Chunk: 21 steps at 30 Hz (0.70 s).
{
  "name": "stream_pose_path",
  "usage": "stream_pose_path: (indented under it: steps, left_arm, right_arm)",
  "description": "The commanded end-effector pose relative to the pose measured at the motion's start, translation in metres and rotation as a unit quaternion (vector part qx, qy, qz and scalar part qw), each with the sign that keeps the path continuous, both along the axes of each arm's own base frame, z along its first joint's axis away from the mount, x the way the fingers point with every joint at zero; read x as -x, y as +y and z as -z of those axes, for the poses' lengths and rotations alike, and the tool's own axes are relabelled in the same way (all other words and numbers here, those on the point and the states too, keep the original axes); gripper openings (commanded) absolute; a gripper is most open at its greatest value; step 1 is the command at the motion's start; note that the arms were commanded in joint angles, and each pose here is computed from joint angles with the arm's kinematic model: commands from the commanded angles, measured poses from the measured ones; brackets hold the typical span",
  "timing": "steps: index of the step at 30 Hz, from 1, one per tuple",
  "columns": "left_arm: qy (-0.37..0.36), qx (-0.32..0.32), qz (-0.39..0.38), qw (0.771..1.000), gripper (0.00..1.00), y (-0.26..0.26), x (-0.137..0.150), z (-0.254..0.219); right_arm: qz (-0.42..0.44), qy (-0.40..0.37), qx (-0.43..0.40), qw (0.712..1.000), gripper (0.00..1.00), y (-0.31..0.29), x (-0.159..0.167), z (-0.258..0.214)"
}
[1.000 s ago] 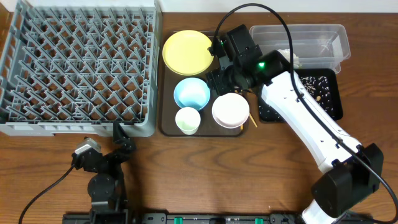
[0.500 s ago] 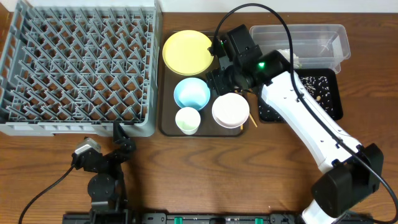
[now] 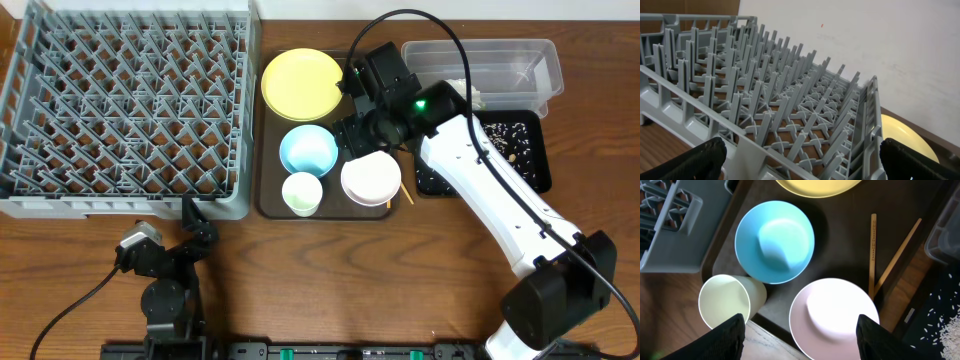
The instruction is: Sort waste into correct bins and load items into the dishwasher
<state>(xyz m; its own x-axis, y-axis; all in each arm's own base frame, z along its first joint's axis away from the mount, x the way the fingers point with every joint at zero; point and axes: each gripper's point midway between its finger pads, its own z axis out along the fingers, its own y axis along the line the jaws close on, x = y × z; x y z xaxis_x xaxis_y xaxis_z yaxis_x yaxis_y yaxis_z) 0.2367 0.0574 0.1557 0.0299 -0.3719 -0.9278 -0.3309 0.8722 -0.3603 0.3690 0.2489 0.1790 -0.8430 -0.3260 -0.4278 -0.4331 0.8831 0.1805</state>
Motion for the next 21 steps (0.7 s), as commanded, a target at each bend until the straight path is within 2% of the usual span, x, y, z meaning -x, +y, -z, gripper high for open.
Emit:
stream_pose_path:
  steps: [1, 12, 21]
  left_arm:
    - [0.030, -0.008, -0.006, 0.999, 1.00, 0.0022, 0.0013, 0.0175]
    - [0.030, -0.009, -0.006, 0.999, 1.00, 0.0022, 0.0013, 0.0175]
    - [0.019, -0.005, 0.010, 1.000, 1.00, -0.0034, -0.0011, 0.0122]
  right_arm:
    - [0.005, -0.010, -0.009, 1.000, 0.70, 0.0031, 0.0001, -0.0101]
    - [0.001, 0.009, -0.006, 1.000, 0.70, 0.0011, 0.0083, -0.0065]
    - [0.010, 0.001, 0.002, 1.000, 0.75, -0.0043, 0.0037, -0.0074]
